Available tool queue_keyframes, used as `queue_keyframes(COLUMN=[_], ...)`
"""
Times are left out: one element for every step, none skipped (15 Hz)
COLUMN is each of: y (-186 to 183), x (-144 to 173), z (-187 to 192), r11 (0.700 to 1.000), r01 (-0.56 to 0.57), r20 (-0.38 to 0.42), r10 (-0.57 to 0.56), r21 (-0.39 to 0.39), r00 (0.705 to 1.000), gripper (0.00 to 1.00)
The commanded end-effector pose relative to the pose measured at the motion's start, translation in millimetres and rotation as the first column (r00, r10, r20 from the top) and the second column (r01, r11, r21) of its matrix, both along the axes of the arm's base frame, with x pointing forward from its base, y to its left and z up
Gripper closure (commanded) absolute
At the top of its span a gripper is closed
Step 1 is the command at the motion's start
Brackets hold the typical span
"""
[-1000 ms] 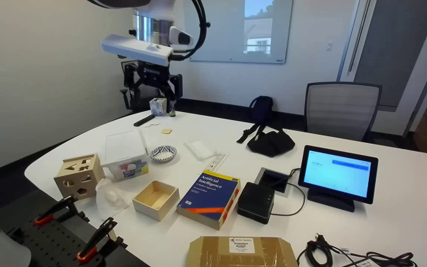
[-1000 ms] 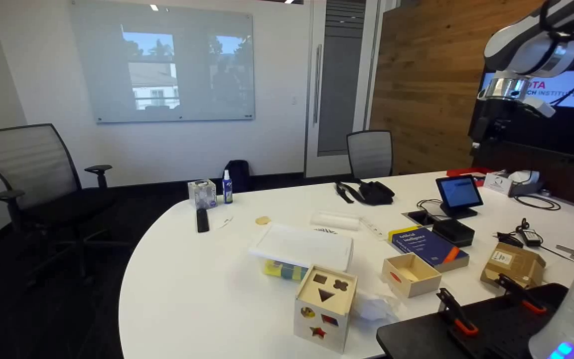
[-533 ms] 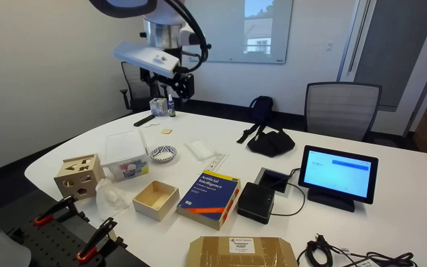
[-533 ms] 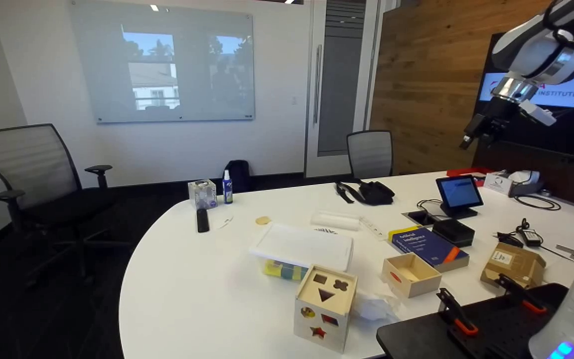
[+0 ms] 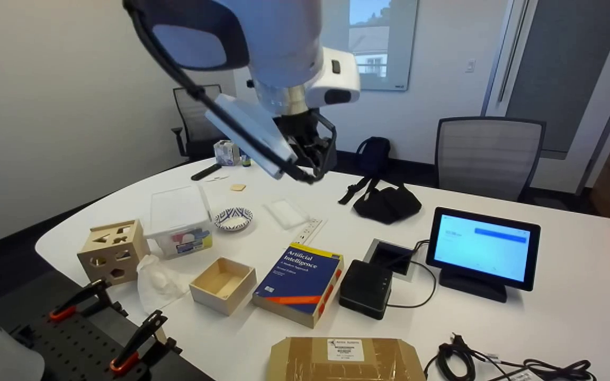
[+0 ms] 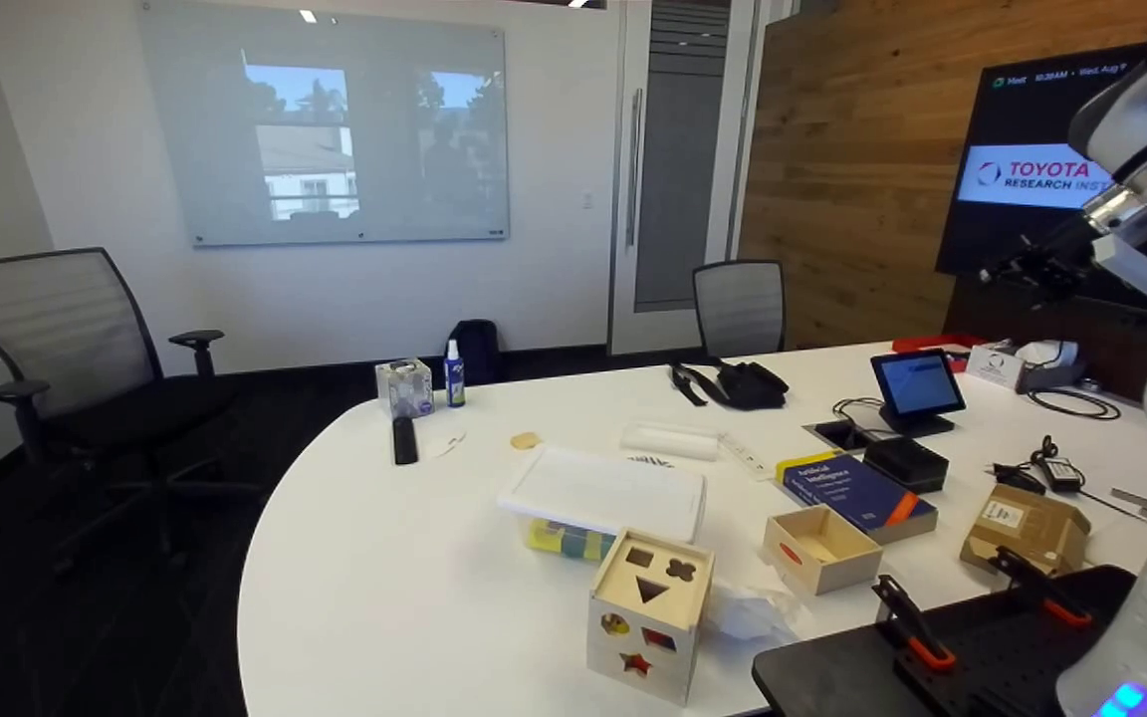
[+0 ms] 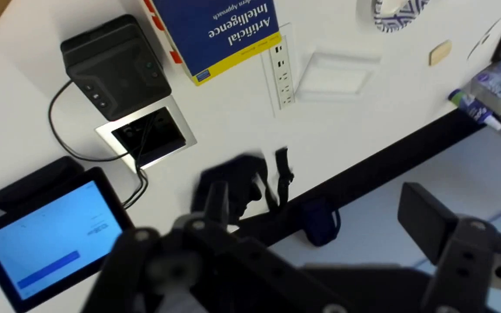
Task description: Open the box
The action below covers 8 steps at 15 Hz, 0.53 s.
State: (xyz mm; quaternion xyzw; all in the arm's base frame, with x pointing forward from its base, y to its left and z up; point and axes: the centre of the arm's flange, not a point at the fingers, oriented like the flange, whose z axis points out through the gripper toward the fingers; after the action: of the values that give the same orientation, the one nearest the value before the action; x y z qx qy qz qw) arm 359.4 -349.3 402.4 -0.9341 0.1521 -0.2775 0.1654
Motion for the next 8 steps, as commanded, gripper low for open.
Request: queue_keyframes(y=[-62.3, -76.1, -87.6, -99.1, -110.3, -121.1, -129.6, -140.2], x=[-6.4, -15.1, -21.4, -28.7, -33.3, -37.2, -38.7, -38.6], z=[-50.5, -66.6, -81.4, -98.6, -114.2, -132.6, -147.9, -166.1], r11=[0.978, 0.963, 0.946, 0.926, 0.905, 0.883, 0.866, 0.841], r01=[0.196, 0.252, 0.3, 0.347, 0.396, 0.432, 0.462, 0.498], r20=[0.044, 0.043, 0.041, 0.031, 0.028, 0.01, 0.003, -0.016], r10=[-0.2, -0.257, -0.307, -0.355, -0.405, -0.441, -0.471, -0.506], r21=[0.071, 0.096, 0.123, 0.147, 0.157, 0.181, 0.193, 0.21], r00=[0.979, 0.966, 0.951, 0.934, 0.914, 0.897, 0.882, 0.862], gripper=[0.0, 0.0, 0.0, 0.0, 0.0, 0.0, 0.0, 0.0])
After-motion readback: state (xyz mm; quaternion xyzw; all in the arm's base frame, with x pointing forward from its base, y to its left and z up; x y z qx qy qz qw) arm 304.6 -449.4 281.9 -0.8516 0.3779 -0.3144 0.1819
